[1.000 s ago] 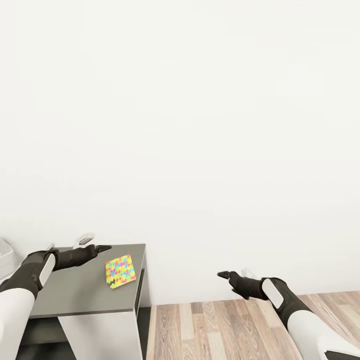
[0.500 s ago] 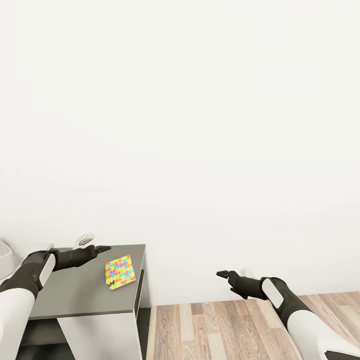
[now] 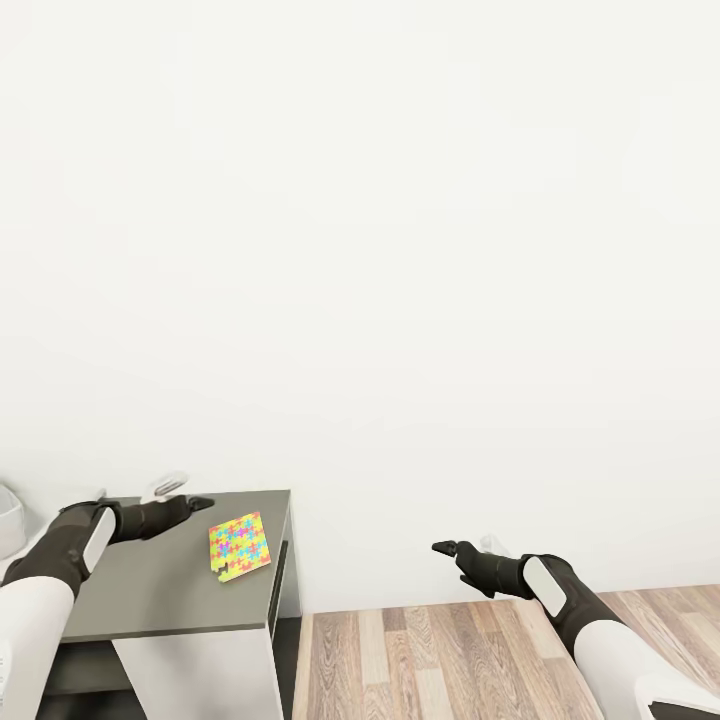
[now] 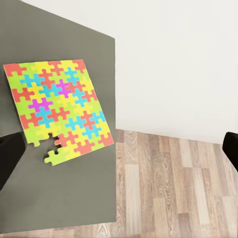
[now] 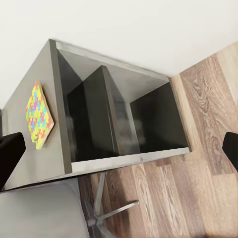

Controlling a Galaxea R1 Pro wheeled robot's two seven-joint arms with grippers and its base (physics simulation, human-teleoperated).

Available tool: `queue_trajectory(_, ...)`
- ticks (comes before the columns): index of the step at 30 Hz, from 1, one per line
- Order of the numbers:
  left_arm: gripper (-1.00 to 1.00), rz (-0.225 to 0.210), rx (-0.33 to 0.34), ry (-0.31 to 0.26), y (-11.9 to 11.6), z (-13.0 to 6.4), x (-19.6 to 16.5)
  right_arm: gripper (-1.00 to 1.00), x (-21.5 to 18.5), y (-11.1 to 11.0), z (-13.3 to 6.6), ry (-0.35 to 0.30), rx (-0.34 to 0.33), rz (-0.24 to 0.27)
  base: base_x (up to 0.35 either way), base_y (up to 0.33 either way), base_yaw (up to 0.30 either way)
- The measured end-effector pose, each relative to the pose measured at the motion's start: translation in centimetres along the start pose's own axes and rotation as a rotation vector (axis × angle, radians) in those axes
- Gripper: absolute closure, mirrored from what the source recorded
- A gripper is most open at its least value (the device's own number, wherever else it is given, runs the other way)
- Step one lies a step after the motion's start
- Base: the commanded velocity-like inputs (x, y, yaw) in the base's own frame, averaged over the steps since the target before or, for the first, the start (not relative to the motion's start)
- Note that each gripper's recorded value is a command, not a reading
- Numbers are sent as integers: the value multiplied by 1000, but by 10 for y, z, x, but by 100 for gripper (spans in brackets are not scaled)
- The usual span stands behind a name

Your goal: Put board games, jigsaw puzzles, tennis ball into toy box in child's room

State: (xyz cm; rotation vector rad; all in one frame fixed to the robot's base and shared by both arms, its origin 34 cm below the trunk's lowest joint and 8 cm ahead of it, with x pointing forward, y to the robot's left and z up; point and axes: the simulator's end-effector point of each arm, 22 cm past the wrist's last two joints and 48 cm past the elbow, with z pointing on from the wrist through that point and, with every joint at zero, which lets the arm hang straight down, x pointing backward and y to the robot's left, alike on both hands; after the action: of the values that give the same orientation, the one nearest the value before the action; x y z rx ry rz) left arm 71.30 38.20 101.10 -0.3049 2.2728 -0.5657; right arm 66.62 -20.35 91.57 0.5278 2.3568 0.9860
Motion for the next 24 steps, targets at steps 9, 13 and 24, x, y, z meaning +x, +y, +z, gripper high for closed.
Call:
queue_trajectory(9,-100,1,-7,9,-8,9,7,-100,-1,0,0,-2,0,0,0,0,0)
queue_trajectory(13,-100,1,-5,11,-10,10,8,-100,-1,0,0,-2,0,0,31,5,0)
queue_trajectory(24,-100,1,-5,11,-11,11,8,-100,0,1,0,-2,-3,2,118,70,0)
